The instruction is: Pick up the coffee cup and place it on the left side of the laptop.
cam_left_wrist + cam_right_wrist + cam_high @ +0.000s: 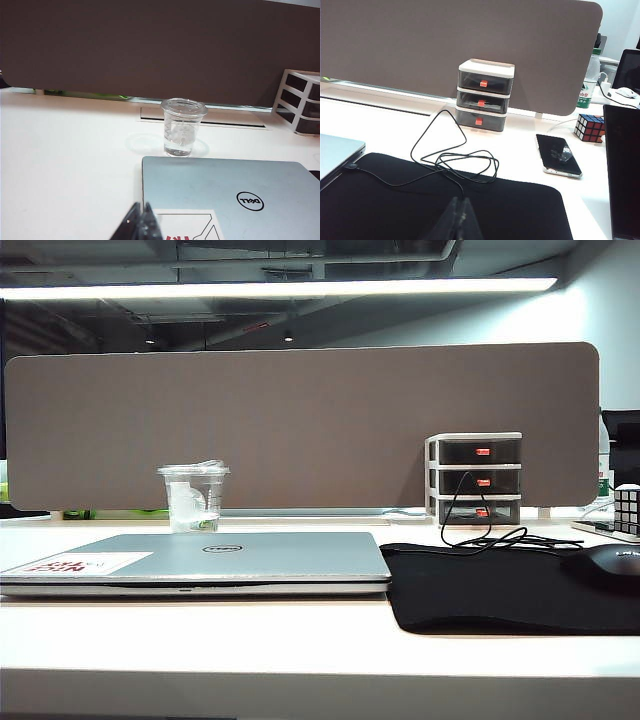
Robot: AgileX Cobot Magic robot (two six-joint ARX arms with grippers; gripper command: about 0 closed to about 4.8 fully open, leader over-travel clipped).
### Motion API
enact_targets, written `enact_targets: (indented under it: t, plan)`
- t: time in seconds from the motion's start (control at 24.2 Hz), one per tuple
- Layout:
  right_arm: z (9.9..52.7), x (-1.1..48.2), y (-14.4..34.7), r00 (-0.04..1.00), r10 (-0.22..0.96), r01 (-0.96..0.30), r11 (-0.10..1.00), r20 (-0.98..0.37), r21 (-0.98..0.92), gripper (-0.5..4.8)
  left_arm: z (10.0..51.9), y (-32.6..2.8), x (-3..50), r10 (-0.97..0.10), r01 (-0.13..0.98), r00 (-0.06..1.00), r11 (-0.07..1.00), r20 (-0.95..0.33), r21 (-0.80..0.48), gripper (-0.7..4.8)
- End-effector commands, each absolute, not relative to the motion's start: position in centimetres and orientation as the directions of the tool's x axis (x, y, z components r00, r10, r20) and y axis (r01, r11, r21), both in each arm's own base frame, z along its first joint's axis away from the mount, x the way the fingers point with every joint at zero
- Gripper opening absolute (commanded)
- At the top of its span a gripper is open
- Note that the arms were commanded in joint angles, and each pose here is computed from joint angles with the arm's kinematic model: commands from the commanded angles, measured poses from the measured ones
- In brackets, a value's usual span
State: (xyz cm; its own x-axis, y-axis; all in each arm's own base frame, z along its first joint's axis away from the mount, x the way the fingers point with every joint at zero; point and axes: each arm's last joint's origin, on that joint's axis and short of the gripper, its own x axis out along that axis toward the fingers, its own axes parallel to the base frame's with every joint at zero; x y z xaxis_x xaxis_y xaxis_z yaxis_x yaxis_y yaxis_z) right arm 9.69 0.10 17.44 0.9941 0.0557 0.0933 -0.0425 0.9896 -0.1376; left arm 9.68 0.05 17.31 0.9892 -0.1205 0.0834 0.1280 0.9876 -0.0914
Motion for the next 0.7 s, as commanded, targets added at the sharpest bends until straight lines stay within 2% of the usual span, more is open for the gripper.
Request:
enact_targets:
  t: [0.04, 0.33, 0.45, 0.5, 0.54, 0.66, 0.7]
  plan:
    - [17.4, 9.7, 0.1, 0.993, 0.061, -0.047, 0.990, 0.101, -0.137, -0.01, 17.4, 0.1, 9.7, -0.121, 0.128, 0.989, 0.988, 0.091, -0.088, -0.05]
    - [17.4, 9.7, 0.1, 0.993, 0.063, -0.049, 0.990, 0.100, -0.135, -0.01, 17.4, 0.1, 9.7, -0.121, 0.129, 0.989, 0.988, 0.091, -0.088, -0.05]
    - [17.4, 9.7, 0.3, 0.988, 0.120, -0.111, 0.989, 0.098, -0.096, -0.01, 17.4, 0.1, 9.7, -0.120, 0.128, 0.989, 0.988, 0.091, -0.088, -0.05]
    - [17.4, 9.7, 0.4, 0.982, 0.161, -0.156, 0.986, 0.097, -0.064, -0.01, 17.4, 0.1, 9.7, -0.121, 0.128, 0.989, 0.988, 0.091, -0.088, -0.05]
    - [17.3, 9.6, 0.7, 0.961, 0.262, -0.262, 0.965, 0.091, -0.005, -0.01, 17.4, 0.1, 9.7, -0.121, 0.129, 0.988, 0.988, 0.091, -0.088, -0.05]
    - [17.2, 9.3, 1.6, 0.830, 0.553, -0.557, 0.827, 0.071, 0.070, -0.01, 17.4, 0.0, 9.7, -0.129, 0.138, 0.987, 0.986, 0.091, -0.093, -0.05]
    - [17.1, 9.1, 1.8, 0.793, 0.606, -0.610, 0.790, 0.065, 0.068, -0.01, 17.4, 0.0, 9.7, -0.129, 0.137, 0.988, 0.986, 0.091, -0.094, -0.05]
